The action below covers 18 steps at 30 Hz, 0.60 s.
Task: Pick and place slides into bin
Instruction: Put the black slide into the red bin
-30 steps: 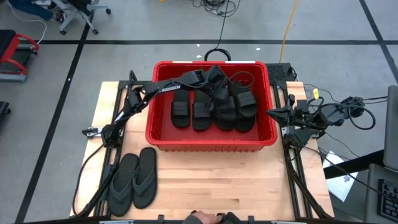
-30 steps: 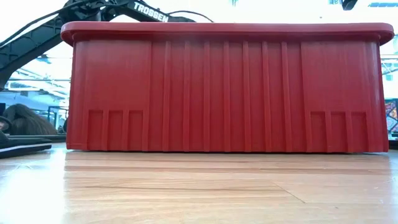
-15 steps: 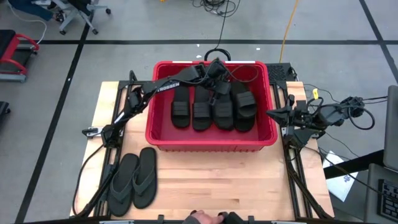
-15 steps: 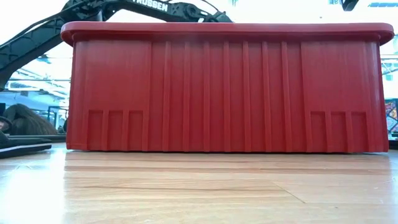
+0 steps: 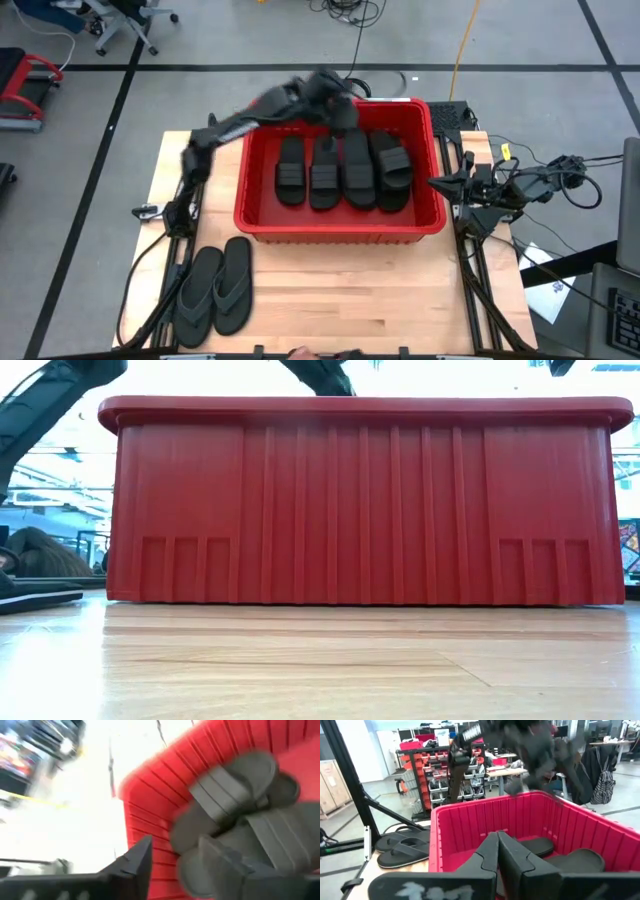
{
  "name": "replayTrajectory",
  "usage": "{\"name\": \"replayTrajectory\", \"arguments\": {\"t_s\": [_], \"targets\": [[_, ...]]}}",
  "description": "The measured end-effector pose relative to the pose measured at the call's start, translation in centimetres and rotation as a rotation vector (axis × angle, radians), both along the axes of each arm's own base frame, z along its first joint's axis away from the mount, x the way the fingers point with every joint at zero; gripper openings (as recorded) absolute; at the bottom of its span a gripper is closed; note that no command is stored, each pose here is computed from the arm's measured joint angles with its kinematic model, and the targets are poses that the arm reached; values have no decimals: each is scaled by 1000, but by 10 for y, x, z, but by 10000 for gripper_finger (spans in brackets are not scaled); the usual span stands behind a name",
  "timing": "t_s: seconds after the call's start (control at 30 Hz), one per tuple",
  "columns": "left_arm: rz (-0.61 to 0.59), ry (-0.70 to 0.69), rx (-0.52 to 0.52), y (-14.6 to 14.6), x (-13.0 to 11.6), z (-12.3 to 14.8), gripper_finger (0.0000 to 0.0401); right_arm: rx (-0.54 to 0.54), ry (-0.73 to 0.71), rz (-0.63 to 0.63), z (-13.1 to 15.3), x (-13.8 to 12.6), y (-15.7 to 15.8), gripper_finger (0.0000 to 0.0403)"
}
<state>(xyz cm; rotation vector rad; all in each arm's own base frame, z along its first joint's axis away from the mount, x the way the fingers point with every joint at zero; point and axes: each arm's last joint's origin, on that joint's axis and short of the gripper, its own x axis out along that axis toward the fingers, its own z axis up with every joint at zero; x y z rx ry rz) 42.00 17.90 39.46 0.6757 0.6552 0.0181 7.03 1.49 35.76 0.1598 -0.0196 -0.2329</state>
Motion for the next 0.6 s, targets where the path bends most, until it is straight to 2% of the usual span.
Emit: {"name": "replayTrajectory", "arguments": {"t_s": [0.1,0.2,0.3,0.37,0.47,0.6], "targets": [[-50,-106,-5,-13,-32,45,94,-20,5,0,0,0,0,0],[-165,-217,-116,-32,-69,84,20,-24,7,0,0,0,0,0],[-280,-308,-339,-50,-111,117,12,-44,17,2,-1,0,0,0],[-318,-320,-446,-64,-139,134,7,-57,28,28,-2,0,1,0],[-325,-301,-507,-89,-176,149,2,-64,38,108,-3,1,3,0],[-249,-264,-489,-117,-211,157,1,-34,61,132,-5,9,8,0]]}}
